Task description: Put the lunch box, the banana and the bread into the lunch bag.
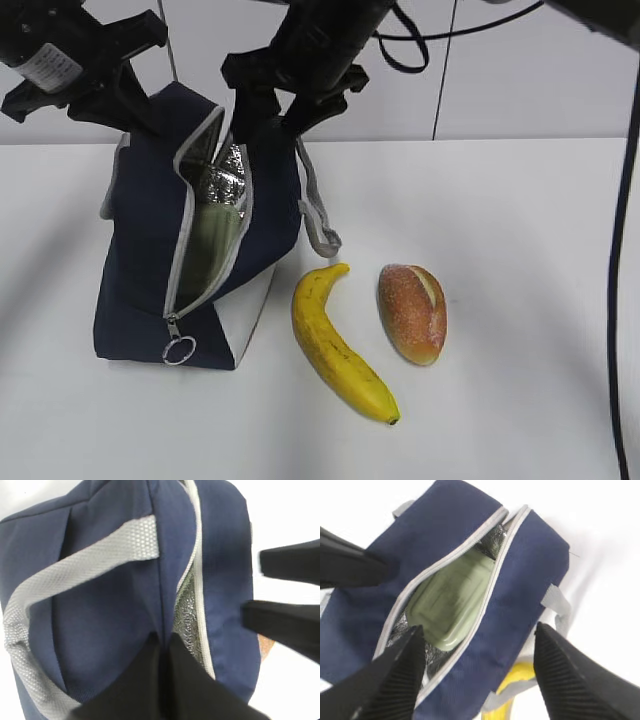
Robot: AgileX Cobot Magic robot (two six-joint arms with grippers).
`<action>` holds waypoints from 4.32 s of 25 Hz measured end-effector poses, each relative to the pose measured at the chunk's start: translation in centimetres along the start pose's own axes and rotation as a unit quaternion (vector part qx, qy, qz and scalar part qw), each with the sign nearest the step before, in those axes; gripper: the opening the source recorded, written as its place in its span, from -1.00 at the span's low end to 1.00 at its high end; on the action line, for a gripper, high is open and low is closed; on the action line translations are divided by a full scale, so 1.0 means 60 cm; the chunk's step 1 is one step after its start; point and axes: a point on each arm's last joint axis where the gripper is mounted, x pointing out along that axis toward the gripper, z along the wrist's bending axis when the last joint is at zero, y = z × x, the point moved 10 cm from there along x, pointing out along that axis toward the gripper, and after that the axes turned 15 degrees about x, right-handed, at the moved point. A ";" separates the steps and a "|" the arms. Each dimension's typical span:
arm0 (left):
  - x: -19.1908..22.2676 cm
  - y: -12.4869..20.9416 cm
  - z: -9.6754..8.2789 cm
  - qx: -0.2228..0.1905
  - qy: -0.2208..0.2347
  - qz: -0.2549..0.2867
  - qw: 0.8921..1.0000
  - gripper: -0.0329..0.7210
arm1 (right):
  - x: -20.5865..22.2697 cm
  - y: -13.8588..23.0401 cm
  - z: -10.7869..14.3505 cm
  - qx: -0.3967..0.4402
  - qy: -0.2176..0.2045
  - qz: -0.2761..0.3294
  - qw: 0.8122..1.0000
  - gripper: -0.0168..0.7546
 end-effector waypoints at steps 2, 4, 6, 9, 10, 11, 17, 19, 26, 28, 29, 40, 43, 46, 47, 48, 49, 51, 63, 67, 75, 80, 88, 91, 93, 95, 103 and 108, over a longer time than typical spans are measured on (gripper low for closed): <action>0.000 0.000 0.000 0.000 0.000 0.000 1.000 -0.92 | -0.032 -0.008 0.005 -0.007 0.009 -0.017 1.000 0.34; 0.000 0.000 0.000 0.000 0.000 0.000 1.000 -0.92 | -0.066 -0.015 0.012 -0.013 0.015 -0.035 0.999 0.34; 0.000 0.000 0.000 0.000 0.000 0.000 1.000 -0.92 | -0.097 -0.018 0.020 -0.017 0.018 -0.050 0.998 0.34; 0.000 0.000 0.000 0.000 0.000 0.000 1.000 -0.92 | -0.135 -0.007 0.025 -0.020 0.026 -0.057 0.998 0.34; 0.000 0.000 0.000 0.000 0.000 0.000 1.000 -0.92 | -0.139 0.004 0.022 -0.019 0.031 -0.050 0.998 0.34; 0.000 0.000 0.000 0.000 0.000 0.000 1.000 -0.92 | -0.148 0.014 0.019 -0.020 0.038 -0.047 0.998 0.34; 0.000 0.000 0.000 0.000 0.000 0.000 1.000 -0.92 | -0.157 0.111 -0.011 -0.010 0.073 0.017 0.997 0.34; 0.000 0.000 0.000 0.000 0.000 0.000 1.000 -0.92 | -0.156 0.142 -0.019 -0.009 0.079 0.038 0.996 0.34; 0.000 0.000 0.000 0.000 0.000 0.000 1.000 -0.92 | -0.120 0.243 -0.037 -0.012 0.087 0.123 0.989 0.34; 0.000 0.000 0.000 0.000 0.000 0.000 1.000 -0.92 | -0.106 0.257 -0.039 -0.009 0.083 0.132 0.988 0.33; 0.000 0.000 0.000 0.000 0.000 0.000 1.000 -0.92 | -0.098 0.260 -0.039 -0.008 0.081 0.130 0.988 0.33; 0.000 0.000 0.000 0.000 0.000 0.000 1.000 -0.92 | -0.039 0.285 -0.040 -0.020 0.055 0.108 0.992 0.33; 0.000 0.000 0.000 0.000 0.000 0.000 1.000 -0.92 | -0.035 0.286 -0.035 -0.014 0.045 0.106 0.993 0.33; 0.000 0.000 0.000 0.000 0.000 0.000 1.000 -0.92 | -0.024 0.285 -0.037 -0.010 0.043 0.106 0.993 0.33; 0.000 0.000 0.000 0.000 0.000 0.000 1.000 -0.92 | -0.019 0.286 -0.039 -0.009 0.044 0.108 0.993 0.33; 0.000 0.000 0.000 0.000 0.000 0.000 1.000 -0.92 | -0.016 0.287 -0.040 -0.009 0.045 0.111 0.993 0.33; 0.000 0.000 0.000 0.000 0.000 0.000 1.000 -0.92 | -0.011 0.289 -0.042 -0.007 0.044 0.113 0.993 0.33; 0.000 0.000 0.000 0.000 0.000 0.000 1.000 -0.92 | 0.001 0.290 -0.044 -0.007 0.043 0.117 0.992 0.33; 0.000 0.000 0.000 0.000 0.000 0.000 1.000 -0.92 | 0.044 0.270 -0.027 -0.055 0.100 0.065 0.991 0.33; 0.000 0.000 0.000 0.000 0.000 0.000 1.000 -0.92 | 0.053 0.275 -0.035 -0.047 0.111 0.070 0.990 0.33; 0.000 -0.002 0.003 0.002 -0.004 -0.003 1.000 -0.92 | 0.100 0.295 -0.051 -0.033 0.116 0.098 0.988 0.33; 0.000 -0.002 0.004 0.003 -0.006 -0.004 1.000 -0.92 | 0.118 0.295 -0.056 -0.031 0.115 0.095 0.988 0.33; 0.000 -0.003 0.004 0.003 -0.006 -0.004 1.000 -0.92 | 0.144 0.302 -0.066 -0.027 0.118 0.100 0.988 0.32; 0.000 -0.003 0.004 0.003 -0.007 -0.005 1.000 -0.92 | 0.151 0.302 -0.068 -0.027 0.118 0.098 0.988 0.27; 0.000 -0.003 0.004 0.003 -0.007 -0.005 1.000 -0.92 | 0.156 0.306 -0.070 -0.025 0.118 0.102 0.987 0.25; 0.000 -0.003 0.004 0.003 -0.007 -0.005 1.000 -0.92 | 0.159 0.308 -0.071 -0.024 0.119 0.105 0.987 0.21; 0.000 -0.003 0.004 0.003 -0.007 -0.005 1.000 -0.92 | 0.165 0.312 -0.067 -0.018 0.109 0.109 0.988 -0.05; 0.000 -0.004 0.004 0.003 -0.007 -0.006 1.000 -0.92 | 0.167 0.315 -0.067 -0.019 0.108 0.113 0.987 -0.17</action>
